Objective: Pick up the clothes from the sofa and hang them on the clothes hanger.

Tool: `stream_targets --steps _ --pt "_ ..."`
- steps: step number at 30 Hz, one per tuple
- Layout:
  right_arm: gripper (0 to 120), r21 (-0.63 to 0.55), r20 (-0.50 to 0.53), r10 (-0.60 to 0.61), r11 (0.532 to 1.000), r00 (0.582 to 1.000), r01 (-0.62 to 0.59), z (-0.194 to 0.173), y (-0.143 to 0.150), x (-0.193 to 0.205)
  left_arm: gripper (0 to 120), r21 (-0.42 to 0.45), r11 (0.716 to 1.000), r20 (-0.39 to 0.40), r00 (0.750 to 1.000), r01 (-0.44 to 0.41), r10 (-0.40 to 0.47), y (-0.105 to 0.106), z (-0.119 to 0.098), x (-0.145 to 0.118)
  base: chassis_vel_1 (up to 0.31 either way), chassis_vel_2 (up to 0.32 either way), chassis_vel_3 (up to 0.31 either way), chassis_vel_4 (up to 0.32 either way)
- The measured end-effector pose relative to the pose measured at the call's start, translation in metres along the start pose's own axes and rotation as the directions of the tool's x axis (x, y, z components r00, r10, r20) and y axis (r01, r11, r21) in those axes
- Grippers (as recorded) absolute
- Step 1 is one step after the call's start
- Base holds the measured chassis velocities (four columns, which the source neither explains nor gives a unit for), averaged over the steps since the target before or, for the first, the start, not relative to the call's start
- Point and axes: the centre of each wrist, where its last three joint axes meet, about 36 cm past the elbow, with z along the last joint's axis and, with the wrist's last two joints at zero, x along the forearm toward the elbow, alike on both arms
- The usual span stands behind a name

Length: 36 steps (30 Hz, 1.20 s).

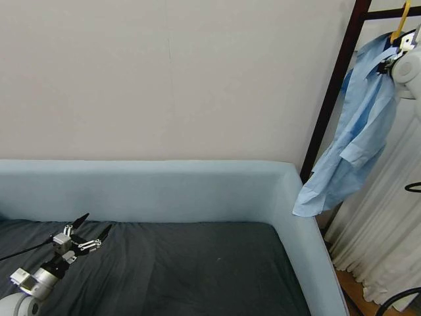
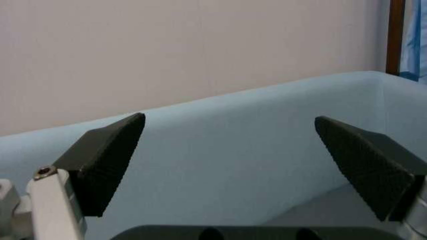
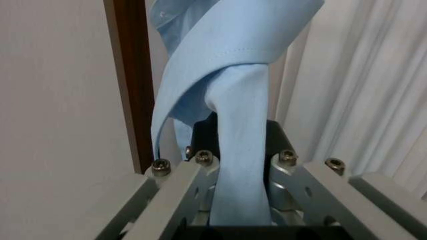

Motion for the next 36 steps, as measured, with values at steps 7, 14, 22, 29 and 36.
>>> stream_targets --steps 7,14,22,29,36 --pt "7 0.005 -0.007 -0.003 1.000 1.000 0.003 0.001 -0.005 0.000 100 -0.001 1.000 0.000 1.000 0.002 -0.002 0.000 0.000 0.002 0.000 0.000 0.000 0.000" --pt "24 0.039 -0.002 -0.068 0.997 0.998 0.068 0.007 -0.002 0.011 100 -0.001 1.000 0.003 1.000 -0.002 0.002 -0.002 -0.001 0.002 0.000 0.000 0.000 0.000" --pt "53 0.093 0.038 -0.068 0.994 0.997 0.065 0.031 0.003 0.050 100 0.000 1.000 0.002 1.000 -0.003 0.003 -0.003 0.000 0.005 0.000 0.000 0.000 0.000" --pt "77 0.183 0.149 -0.125 0.978 0.981 0.097 0.068 -0.005 0.111 100 0.016 1.000 0.015 1.000 -0.006 0.006 -0.010 0.003 0.002 0.000 0.000 0.000 0.000" --pt "99 0.180 0.368 -0.373 0.927 0.852 0.328 0.117 -0.017 0.208 100 0.075 0.997 0.087 0.996 0.019 -0.025 -0.037 -0.007 -0.011 0.000 0.000 0.000 0.000"
